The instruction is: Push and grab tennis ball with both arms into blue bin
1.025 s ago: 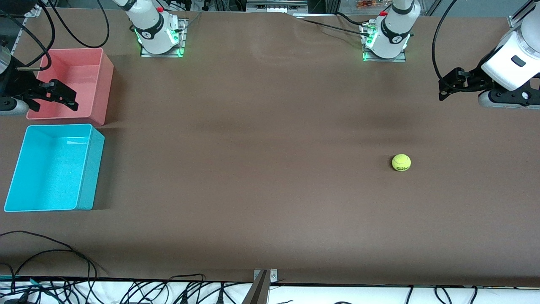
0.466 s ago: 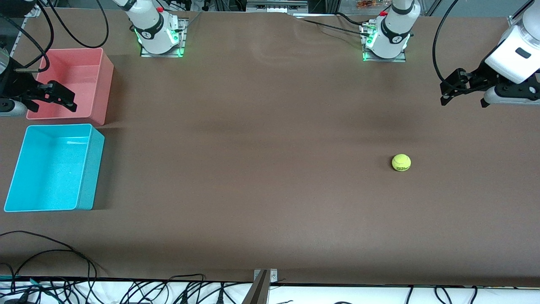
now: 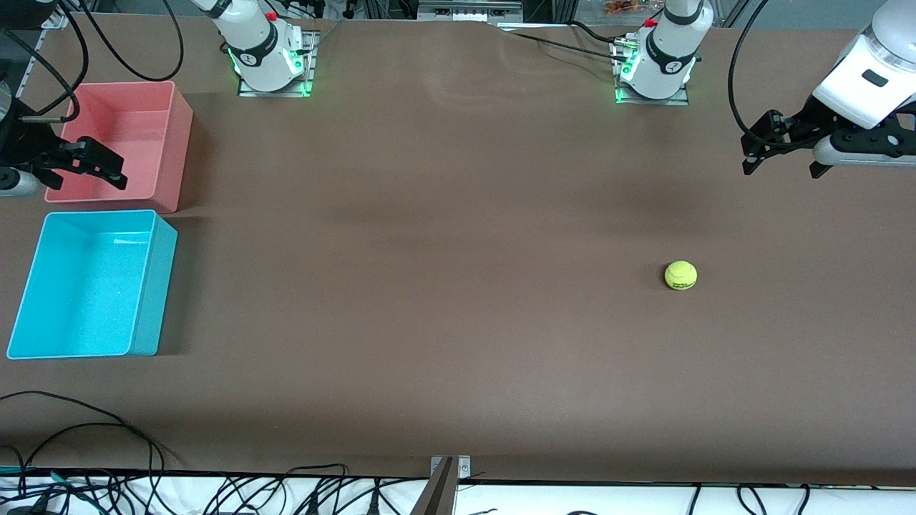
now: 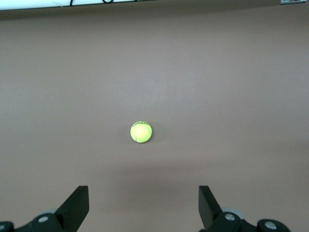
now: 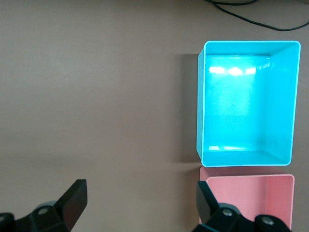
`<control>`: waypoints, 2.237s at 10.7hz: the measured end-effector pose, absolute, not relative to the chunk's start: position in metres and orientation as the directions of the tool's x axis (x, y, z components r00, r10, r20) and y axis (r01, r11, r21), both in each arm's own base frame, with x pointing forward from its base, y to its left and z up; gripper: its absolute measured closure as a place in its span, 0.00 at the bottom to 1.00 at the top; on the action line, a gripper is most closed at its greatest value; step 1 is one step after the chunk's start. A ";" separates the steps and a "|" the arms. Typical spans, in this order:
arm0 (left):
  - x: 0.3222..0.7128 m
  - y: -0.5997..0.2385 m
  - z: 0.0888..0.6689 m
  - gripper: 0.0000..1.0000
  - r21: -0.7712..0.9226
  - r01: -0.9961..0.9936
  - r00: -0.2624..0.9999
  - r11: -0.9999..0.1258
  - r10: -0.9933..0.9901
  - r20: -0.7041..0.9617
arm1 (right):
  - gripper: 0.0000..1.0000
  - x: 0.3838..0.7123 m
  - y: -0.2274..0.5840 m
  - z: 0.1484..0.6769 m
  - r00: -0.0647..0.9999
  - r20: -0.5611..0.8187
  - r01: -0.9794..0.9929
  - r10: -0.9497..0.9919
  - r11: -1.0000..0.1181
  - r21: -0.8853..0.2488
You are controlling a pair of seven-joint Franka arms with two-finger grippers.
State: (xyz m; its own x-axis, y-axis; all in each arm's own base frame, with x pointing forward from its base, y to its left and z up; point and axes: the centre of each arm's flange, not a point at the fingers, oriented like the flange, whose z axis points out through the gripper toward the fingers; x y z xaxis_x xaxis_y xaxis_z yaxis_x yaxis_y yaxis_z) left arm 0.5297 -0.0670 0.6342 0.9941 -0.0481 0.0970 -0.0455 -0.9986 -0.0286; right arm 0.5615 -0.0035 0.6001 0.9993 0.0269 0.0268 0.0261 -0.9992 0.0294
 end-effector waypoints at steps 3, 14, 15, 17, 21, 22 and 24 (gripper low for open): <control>0.520 -0.054 0.655 0.00 -0.029 -0.017 0.989 -0.999 -0.021 0.145 | 0.00 0.561 -0.004 0.602 0.999 0.030 0.024 0.025 -0.999 0.028; 0.512 -0.033 0.628 0.00 -0.036 0.020 0.996 -0.999 0.017 0.089 | 0.00 0.559 0.032 0.604 0.997 0.033 0.076 0.075 -0.997 -0.030; 0.510 -0.034 0.628 0.00 -0.037 0.018 0.996 -0.999 0.015 0.088 | 0.00 0.559 0.033 0.603 0.996 0.033 0.078 0.077 -0.997 -0.029; 0.506 -0.037 0.622 0.00 -0.040 0.012 0.998 -0.999 0.010 0.060 | 0.00 0.560 0.032 0.602 0.997 0.033 0.077 0.077 -0.997 -0.021; 0.510 -0.035 0.588 0.00 -0.042 0.013 1.000 -0.999 0.012 0.015 | 0.00 0.560 0.033 0.603 0.996 0.033 0.081 0.080 -0.997 -0.015; 0.516 -0.031 0.578 0.00 -0.040 0.018 1.000 -0.999 0.017 0.023 | 0.00 0.560 0.033 0.603 0.996 0.033 0.082 0.081 -0.997 -0.013; 0.527 -0.024 0.553 0.00 -0.035 0.029 0.999 -0.999 0.027 0.042 | 0.00 0.560 0.034 0.603 0.996 0.033 0.084 0.084 -0.996 -0.011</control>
State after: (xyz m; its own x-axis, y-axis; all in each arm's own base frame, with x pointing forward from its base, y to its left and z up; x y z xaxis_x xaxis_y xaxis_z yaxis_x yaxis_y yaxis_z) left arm 0.5273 -0.0241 0.5532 0.9987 0.0271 0.0421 0.0286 -0.9990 -0.0345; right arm 0.5595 0.0340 0.6026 0.9959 0.0836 0.0335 0.0840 -0.9964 -0.0110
